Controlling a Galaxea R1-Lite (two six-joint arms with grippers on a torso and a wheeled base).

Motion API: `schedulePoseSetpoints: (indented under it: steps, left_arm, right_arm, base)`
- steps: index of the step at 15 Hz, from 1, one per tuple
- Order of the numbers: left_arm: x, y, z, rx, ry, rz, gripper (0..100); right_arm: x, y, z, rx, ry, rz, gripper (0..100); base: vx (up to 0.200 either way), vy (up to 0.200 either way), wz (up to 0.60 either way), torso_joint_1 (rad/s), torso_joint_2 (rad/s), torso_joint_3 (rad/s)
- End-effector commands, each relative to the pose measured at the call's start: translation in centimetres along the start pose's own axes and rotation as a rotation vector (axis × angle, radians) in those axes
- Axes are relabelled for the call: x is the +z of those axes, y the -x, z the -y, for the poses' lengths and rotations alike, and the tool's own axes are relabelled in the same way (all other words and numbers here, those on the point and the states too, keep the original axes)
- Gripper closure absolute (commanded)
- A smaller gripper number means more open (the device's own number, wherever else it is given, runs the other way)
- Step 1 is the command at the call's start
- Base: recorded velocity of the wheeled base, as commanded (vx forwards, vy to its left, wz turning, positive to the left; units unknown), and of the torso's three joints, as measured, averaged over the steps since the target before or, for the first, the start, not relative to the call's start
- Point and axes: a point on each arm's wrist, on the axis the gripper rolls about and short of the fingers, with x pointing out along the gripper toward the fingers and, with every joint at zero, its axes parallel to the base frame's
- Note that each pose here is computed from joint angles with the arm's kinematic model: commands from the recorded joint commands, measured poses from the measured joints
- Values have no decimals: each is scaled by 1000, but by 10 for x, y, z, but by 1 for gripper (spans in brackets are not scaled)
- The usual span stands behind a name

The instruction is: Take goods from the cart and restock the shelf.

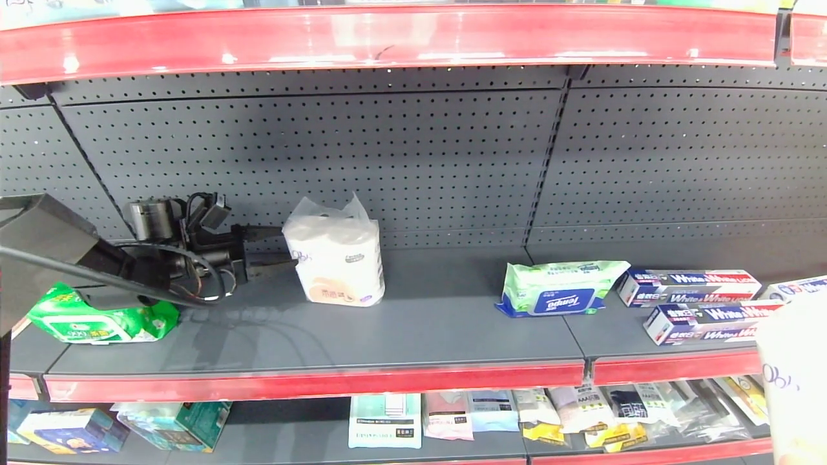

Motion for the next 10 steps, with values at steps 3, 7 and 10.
schedulePoseSetpoints:
  steps: [3, 7, 10]
  left_arm:
    - [-9, -21, -9, -47, -15, 14, 0]
    - [-7, -42, -24, -80, -41, 39, 0]
    - [-9, -53, -24, -102, -37, 44, 0]
  right_arm:
    - [2, 0, 1, -7, 8, 0, 100]
    - [3, -3, 1, -2, 23, -11, 100]
    - [4, -5, 1, -2, 22, -16, 100]
  base:
    - [0, 0, 0, 0, 0, 0]
    - [0, 0, 0, 0, 0, 0]
    - [0, 0, 0, 0, 0, 0]
